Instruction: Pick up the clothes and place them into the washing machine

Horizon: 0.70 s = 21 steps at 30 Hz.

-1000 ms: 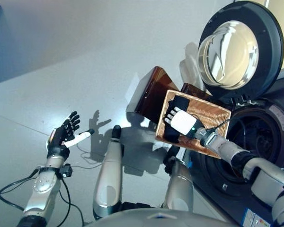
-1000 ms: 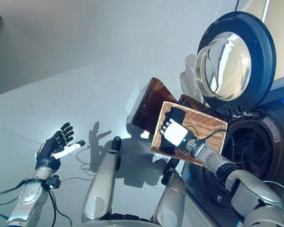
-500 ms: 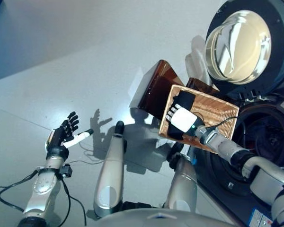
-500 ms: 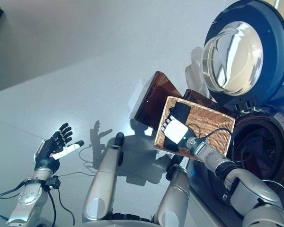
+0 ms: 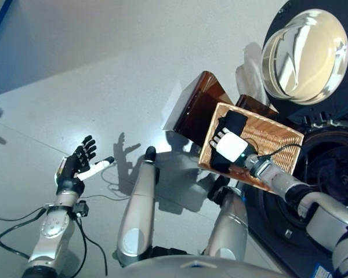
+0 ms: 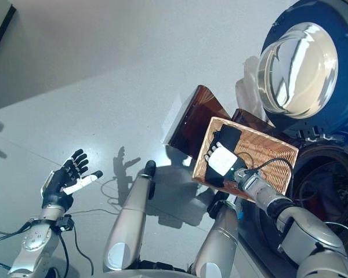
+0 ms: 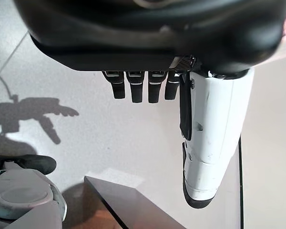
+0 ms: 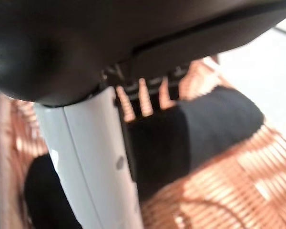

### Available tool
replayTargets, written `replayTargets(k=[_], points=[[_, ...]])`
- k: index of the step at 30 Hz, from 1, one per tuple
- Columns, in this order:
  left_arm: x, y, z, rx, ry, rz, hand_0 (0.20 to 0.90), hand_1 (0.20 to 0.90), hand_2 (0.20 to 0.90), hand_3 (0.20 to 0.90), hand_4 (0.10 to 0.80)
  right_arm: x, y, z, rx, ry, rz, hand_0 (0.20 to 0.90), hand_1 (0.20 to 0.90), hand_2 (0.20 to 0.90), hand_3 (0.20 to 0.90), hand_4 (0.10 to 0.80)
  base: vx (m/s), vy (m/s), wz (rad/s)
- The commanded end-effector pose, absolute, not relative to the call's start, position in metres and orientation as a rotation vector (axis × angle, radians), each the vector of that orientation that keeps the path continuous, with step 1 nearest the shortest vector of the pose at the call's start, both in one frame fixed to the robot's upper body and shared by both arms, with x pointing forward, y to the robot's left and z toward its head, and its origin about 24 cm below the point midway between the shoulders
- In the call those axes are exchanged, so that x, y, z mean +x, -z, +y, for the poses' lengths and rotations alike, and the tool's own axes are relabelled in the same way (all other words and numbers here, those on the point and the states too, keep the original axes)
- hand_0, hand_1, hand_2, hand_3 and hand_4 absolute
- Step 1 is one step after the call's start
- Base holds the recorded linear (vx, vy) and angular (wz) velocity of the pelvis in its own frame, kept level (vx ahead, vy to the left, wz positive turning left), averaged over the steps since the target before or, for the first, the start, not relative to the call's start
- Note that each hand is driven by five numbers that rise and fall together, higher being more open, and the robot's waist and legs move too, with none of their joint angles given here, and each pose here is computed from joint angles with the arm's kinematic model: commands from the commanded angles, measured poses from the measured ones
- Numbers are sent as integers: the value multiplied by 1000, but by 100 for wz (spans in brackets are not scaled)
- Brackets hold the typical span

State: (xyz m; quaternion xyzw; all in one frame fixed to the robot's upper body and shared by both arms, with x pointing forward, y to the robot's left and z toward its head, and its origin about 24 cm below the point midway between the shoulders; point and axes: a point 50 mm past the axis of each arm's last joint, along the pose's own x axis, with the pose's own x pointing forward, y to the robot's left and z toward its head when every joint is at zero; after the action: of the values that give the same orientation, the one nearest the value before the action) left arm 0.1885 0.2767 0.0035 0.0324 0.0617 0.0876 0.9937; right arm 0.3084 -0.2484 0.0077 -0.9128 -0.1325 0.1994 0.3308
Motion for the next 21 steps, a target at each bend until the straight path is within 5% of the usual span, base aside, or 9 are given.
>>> replayTargets(k=[1, 21], points=[[182, -34, 289, 93, -214, -38, 900, 900, 900, 900, 800, 312, -19, -257, -2383, -420, -334, 200, 200, 200, 200, 300, 17, -5, 3], [180, -38, 294, 105, -235, -56, 900, 900, 900, 900, 800, 315, -25, -260, -2399, -397, -328, 200, 200, 200, 200, 300, 3, 0, 1]])
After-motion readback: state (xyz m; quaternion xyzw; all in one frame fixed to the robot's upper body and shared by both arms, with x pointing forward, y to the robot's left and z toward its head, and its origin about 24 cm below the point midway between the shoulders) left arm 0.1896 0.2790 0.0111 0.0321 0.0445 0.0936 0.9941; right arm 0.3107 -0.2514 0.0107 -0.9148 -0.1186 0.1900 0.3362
